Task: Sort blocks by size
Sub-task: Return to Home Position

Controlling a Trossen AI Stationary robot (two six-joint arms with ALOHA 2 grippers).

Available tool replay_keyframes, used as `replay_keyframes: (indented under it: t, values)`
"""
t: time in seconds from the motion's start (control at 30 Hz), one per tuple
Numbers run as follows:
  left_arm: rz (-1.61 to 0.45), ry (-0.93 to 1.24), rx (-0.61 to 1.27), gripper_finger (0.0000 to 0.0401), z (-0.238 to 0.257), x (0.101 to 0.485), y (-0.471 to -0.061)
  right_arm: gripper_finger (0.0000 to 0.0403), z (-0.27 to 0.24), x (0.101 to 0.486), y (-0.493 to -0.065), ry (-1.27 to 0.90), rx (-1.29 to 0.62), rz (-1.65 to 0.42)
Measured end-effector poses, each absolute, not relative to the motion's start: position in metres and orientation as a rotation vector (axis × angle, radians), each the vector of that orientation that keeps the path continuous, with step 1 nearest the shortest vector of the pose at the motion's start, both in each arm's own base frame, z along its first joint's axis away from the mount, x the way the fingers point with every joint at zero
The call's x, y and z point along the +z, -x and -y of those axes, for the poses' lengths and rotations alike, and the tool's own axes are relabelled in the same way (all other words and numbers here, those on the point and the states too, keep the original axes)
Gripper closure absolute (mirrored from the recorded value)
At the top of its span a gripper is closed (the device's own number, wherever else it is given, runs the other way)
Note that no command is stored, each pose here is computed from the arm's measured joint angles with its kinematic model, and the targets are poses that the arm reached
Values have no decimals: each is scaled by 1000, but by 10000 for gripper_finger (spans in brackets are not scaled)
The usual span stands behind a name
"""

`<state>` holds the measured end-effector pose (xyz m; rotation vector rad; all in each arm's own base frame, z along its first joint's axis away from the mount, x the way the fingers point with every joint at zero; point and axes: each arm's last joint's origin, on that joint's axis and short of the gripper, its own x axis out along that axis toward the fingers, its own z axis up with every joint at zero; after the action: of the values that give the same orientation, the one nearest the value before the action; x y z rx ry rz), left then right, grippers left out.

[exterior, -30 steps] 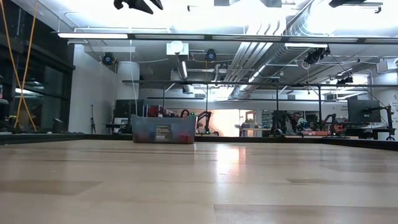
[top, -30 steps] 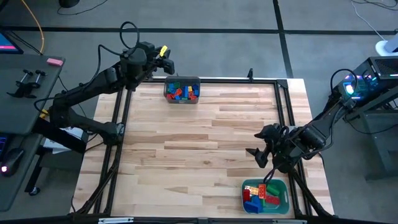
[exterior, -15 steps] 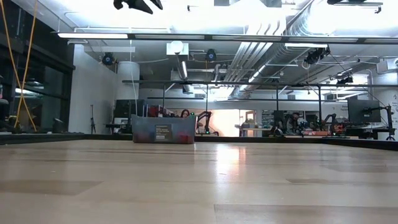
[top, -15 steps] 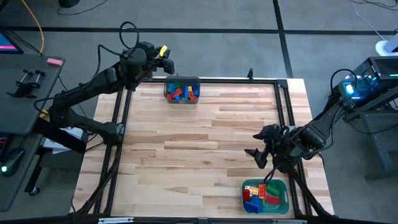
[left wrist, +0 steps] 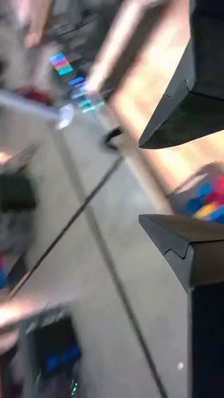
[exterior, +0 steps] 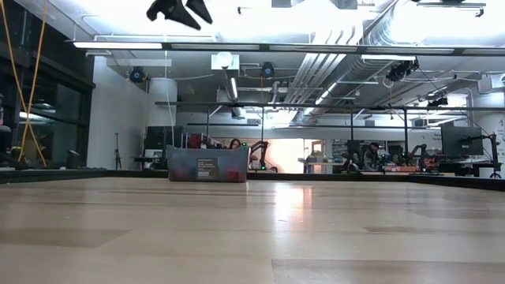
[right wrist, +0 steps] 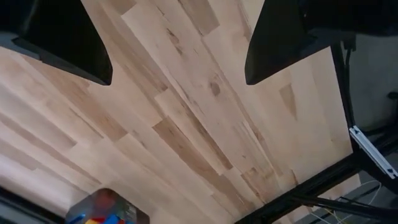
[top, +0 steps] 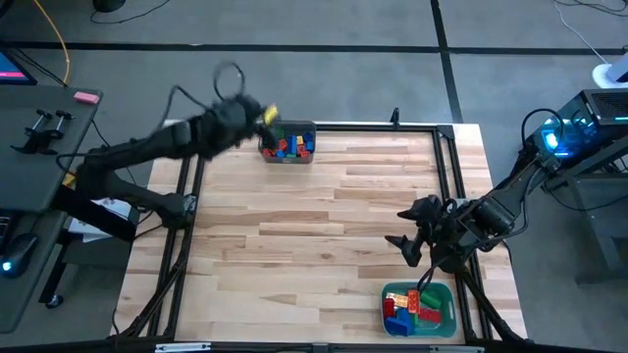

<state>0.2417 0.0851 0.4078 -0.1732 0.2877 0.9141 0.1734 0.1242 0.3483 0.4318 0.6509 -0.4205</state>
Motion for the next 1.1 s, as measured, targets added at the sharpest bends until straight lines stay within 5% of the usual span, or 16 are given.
replay_keyframes:
  t: [0.33, 0.57, 0.7, 0.77, 0.83, 1.1]
  values:
    - [-169, 406, 619, 231, -10, 290, -211, 41, -122, 350, -174, -382, -480, -561]
    - [-42, 520, 348, 239, 14, 246, -178, 53, -119, 351, -178, -444, -502, -545]
    - [-64, 527, 223, 316, 28, 225, -165, 153, -121, 353, -182, -503, -475, -534]
    - [-45, 546, 151, 376, 36, 211, -157, 258, -122, 355, -183, -528, -459, -519]
    - [11, 591, 119, 387, 39, 195, -148, 360, -124, 355, -183, -536, -446, -517]
    - [140, 528, 174, 400, 36, 177, -130, 398, -118, 340, -198, -643, -475, -466]
